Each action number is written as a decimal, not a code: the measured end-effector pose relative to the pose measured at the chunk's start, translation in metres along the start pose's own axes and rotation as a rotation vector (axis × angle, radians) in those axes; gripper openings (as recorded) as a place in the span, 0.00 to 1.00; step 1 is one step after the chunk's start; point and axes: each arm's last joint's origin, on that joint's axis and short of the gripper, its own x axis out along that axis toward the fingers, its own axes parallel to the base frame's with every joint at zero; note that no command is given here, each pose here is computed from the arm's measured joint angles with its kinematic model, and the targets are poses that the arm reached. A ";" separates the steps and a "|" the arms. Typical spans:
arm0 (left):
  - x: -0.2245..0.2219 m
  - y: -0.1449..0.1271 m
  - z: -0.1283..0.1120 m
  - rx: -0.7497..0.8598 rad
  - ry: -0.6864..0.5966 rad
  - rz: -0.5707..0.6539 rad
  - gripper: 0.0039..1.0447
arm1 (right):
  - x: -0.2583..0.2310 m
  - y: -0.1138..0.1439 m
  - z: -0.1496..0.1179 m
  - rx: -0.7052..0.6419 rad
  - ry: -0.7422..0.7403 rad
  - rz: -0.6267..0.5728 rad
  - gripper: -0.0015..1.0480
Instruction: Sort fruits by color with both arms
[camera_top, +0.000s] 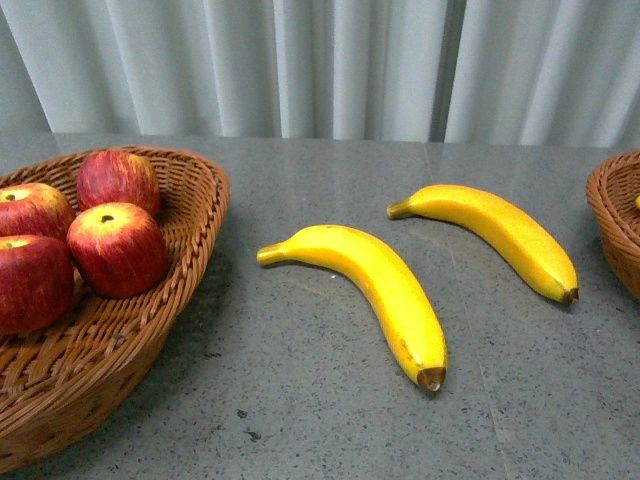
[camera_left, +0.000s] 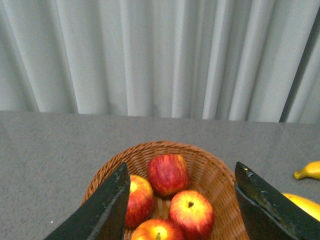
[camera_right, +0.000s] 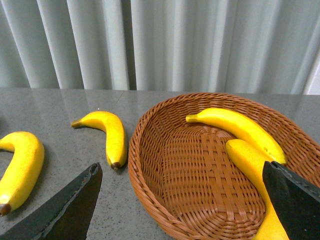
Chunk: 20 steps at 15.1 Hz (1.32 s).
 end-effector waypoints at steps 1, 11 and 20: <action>-0.006 0.005 -0.012 0.000 0.003 0.005 0.50 | 0.000 0.000 0.000 0.000 -0.001 0.000 0.94; -0.042 0.026 -0.074 -0.004 0.011 -0.007 0.01 | 0.000 0.000 0.000 0.000 0.000 0.000 0.94; -0.056 0.026 -0.091 -0.004 -0.007 -0.008 0.01 | 0.000 0.000 0.000 0.000 0.000 0.000 0.94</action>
